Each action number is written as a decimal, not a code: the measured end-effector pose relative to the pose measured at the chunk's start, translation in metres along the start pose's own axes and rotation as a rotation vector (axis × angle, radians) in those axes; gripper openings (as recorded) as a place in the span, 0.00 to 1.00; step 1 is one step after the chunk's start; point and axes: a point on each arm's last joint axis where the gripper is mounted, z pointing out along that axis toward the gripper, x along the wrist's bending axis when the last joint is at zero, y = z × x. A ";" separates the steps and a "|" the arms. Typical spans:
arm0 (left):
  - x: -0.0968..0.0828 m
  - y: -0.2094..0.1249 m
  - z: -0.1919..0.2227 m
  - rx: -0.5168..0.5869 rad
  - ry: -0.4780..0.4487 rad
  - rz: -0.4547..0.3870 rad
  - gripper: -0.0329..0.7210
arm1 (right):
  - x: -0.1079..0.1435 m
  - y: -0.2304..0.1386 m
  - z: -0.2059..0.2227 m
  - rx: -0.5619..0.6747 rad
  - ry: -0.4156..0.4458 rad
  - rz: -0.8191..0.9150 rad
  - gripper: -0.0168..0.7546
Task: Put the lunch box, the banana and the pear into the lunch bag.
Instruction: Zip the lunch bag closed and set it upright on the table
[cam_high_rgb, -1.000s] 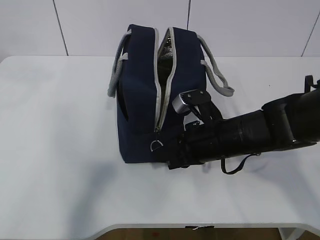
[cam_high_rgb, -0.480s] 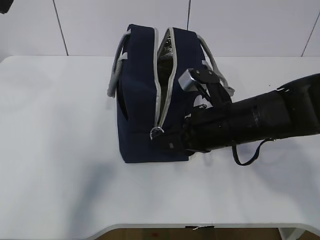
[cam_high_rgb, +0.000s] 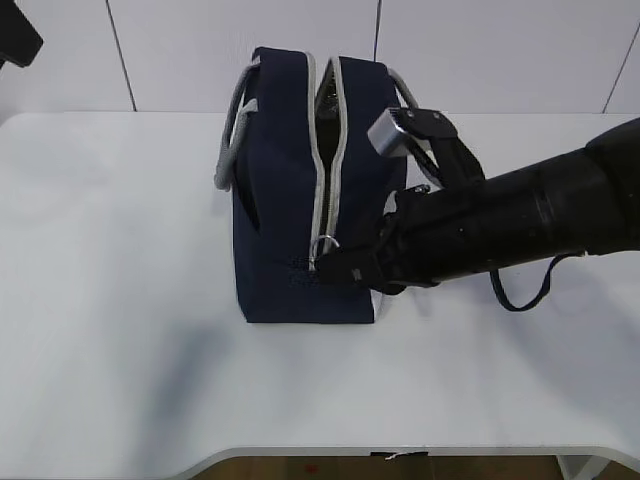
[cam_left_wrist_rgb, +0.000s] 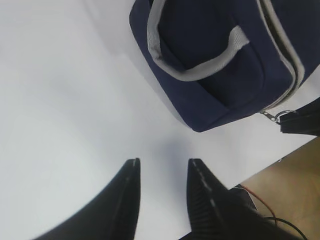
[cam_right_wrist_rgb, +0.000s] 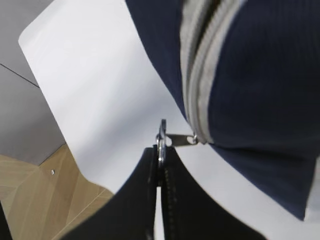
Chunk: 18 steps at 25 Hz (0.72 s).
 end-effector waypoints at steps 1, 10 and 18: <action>0.001 0.000 0.003 0.006 0.001 0.000 0.37 | 0.001 0.002 -0.001 -0.005 -0.001 -0.008 0.03; 0.009 -0.010 0.028 0.094 -0.008 -0.018 0.39 | 0.006 0.036 -0.011 -0.059 -0.014 -0.068 0.03; 0.016 -0.040 0.071 0.182 -0.073 0.009 0.40 | 0.009 0.056 -0.017 -0.053 -0.026 -0.123 0.03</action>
